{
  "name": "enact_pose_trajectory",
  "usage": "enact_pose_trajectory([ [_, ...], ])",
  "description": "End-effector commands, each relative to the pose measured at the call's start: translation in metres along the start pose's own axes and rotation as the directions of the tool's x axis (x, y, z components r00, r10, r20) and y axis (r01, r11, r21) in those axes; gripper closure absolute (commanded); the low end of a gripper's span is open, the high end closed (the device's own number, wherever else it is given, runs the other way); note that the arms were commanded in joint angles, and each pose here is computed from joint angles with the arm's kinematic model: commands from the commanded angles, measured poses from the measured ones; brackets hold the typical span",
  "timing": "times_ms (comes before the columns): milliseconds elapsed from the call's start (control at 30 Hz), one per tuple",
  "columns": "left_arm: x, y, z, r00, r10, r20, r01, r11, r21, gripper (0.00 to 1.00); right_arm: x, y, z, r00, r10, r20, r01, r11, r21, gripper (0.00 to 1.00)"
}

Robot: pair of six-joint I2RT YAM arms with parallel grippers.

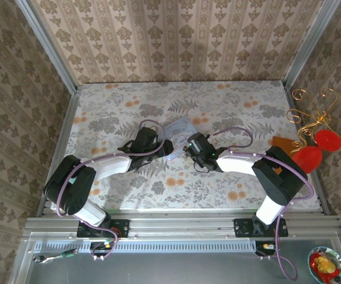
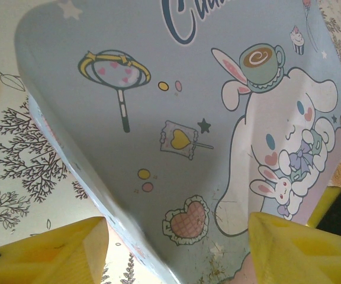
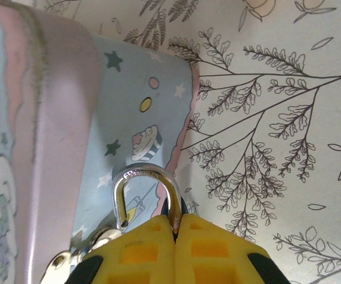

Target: Unlock the padlock with the key

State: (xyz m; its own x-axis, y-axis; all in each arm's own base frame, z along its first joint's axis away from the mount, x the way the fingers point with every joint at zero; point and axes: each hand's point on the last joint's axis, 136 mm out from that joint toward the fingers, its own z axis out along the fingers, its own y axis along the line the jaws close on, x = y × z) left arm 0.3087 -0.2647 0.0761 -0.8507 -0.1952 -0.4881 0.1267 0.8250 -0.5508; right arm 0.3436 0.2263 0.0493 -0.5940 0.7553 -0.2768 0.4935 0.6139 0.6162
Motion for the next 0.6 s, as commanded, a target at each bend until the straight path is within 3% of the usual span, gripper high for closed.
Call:
enact_pose_trajectory([
  [0, 0.040, 0.056, 0.001, 0.989, -0.025, -0.145, -0.002, 0.982, -0.188, 0.37, -0.015, 0.001, -0.017, 0.998, -0.050, 0.042, 0.050, 0.999, -0.009, 1.00],
  [267, -0.002, 0.028, -0.045, 0.996, 0.077, -0.039, -0.080, 0.995, -0.066, 0.33, -0.025, -0.013, -0.062, 0.956, -0.295, -0.005, 0.295, 0.954, 0.046, 1.00],
  [567, -0.010, 0.053, -0.097, 0.975, 0.190, 0.118, -0.180, 0.980, -0.088, 0.32, -0.002, -0.007, -0.099, 0.877, -0.457, -0.147, 0.455, 0.889, -0.048, 1.00],
])
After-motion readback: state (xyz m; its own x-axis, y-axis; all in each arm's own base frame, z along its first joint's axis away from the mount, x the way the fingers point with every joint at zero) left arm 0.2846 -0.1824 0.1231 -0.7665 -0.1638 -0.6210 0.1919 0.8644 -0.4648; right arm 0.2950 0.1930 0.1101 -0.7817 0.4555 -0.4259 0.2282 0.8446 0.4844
